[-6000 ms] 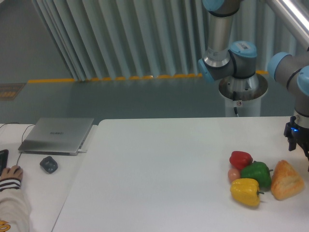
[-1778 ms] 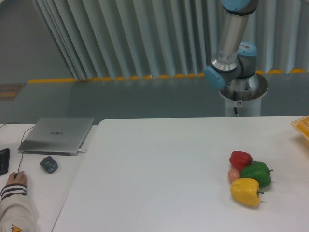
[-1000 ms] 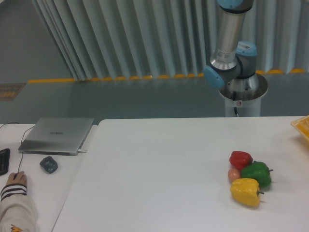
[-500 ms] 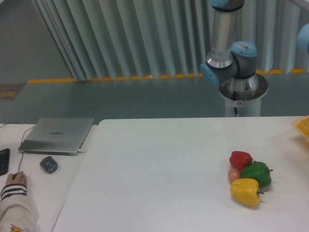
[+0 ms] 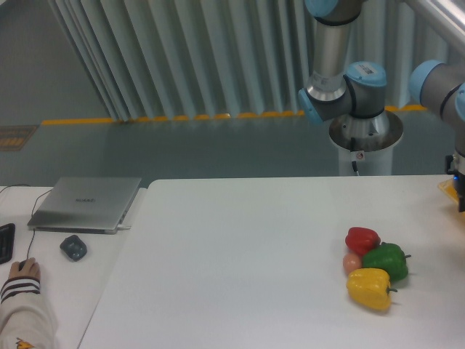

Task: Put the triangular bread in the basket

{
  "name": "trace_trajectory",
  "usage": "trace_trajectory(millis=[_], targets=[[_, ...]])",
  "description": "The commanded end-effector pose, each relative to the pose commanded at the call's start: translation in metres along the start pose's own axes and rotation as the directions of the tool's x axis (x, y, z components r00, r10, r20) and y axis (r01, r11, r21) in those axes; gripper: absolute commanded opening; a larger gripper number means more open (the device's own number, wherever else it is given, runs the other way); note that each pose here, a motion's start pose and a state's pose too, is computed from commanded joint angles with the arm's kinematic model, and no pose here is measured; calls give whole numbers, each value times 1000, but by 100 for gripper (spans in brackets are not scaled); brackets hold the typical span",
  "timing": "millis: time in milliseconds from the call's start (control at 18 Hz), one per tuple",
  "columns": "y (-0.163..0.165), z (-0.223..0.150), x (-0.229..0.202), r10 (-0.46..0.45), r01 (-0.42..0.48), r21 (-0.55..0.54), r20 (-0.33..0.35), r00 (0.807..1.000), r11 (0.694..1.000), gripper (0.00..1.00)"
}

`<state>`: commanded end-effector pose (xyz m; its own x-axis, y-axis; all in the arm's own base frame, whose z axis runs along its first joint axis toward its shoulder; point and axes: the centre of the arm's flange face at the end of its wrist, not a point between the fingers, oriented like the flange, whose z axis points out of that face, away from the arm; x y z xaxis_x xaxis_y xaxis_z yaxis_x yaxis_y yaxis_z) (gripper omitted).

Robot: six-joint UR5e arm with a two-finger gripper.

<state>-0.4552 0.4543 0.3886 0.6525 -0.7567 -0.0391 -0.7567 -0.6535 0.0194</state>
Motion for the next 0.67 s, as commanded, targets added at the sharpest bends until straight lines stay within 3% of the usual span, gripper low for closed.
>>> trace_trajectory(millis=[667], targets=[[3, 2, 3, 5, -5, 4, -4, 1000, 1000, 100]])
